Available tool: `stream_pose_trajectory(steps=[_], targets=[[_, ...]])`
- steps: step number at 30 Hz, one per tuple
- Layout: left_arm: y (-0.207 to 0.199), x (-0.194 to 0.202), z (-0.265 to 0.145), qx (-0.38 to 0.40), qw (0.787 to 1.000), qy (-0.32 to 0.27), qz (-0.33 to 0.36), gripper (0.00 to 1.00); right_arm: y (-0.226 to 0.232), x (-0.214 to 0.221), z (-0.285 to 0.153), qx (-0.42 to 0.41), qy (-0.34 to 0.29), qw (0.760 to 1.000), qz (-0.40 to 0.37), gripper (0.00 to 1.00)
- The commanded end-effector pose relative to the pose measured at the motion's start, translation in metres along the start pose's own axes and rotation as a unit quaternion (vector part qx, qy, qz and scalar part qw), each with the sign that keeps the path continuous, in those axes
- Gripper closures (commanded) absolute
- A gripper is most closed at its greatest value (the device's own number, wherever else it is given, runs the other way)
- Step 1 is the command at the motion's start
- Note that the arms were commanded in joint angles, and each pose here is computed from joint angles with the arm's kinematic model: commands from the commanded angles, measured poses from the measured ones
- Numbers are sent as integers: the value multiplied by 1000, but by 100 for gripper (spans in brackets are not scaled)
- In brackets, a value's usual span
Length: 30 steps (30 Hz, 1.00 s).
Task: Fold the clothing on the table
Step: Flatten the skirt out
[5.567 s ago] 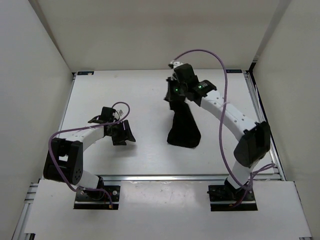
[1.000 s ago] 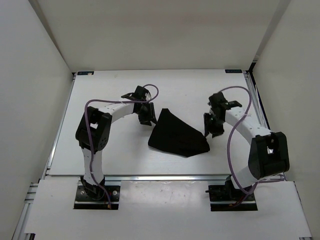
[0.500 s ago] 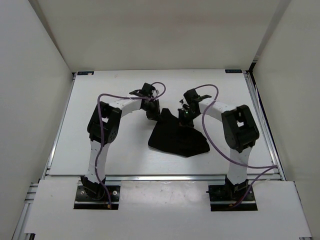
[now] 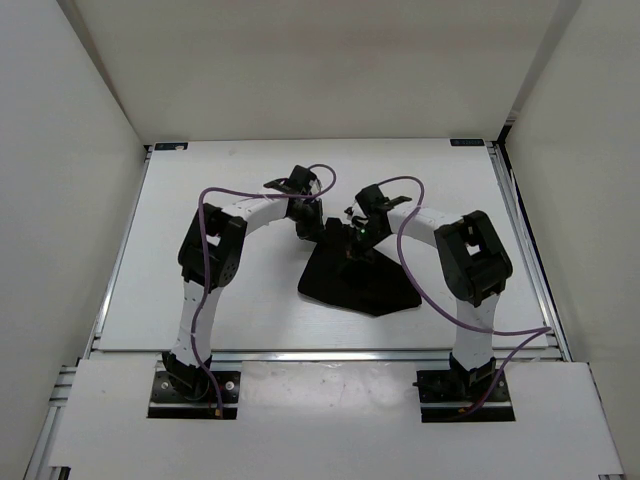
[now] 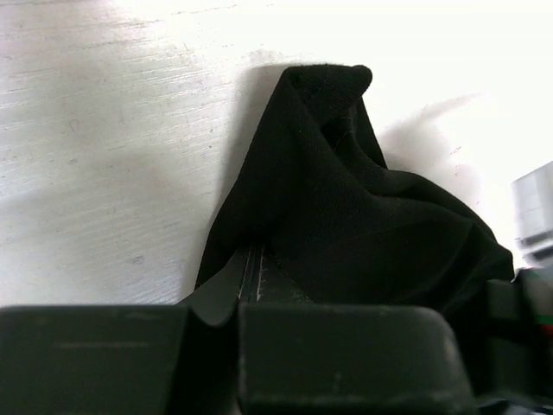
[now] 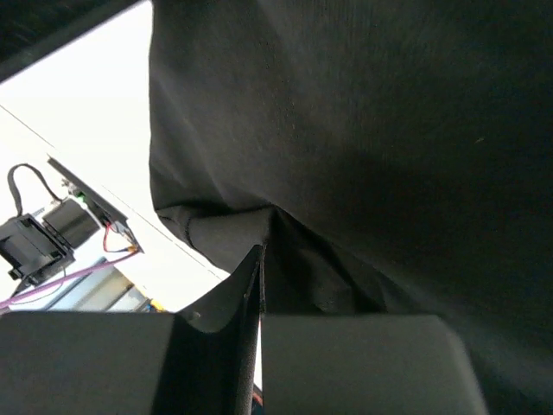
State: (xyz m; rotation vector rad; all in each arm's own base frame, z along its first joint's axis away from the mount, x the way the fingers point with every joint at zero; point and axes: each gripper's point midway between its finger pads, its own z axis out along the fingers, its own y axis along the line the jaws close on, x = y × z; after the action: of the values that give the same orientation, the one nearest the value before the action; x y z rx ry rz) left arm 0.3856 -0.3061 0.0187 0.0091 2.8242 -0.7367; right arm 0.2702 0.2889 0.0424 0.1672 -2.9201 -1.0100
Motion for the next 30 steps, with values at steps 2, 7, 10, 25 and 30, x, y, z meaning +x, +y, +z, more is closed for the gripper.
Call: stream_pose_trajectory(steps=[2,7,10,25,30], targets=[[20,1,11,-50,999,0,-4,100,9,-6,-14,-22,-24,999,-8,100],[18,1,13,-57,998,3,-1,100,0,-29,-24,-3,-65,998,-13,100],[14,-2,14,-53,999,2,-3,100,-5,-34,-21,3,-64,998,-13,100],[7,-35,20,-47,999,-8,-19,100,44,56,-30,-50,66,993,-89,100],[0,-51,19,-48,999,-14,-18,100,57,101,-72,-65,60,990,-114,99]])
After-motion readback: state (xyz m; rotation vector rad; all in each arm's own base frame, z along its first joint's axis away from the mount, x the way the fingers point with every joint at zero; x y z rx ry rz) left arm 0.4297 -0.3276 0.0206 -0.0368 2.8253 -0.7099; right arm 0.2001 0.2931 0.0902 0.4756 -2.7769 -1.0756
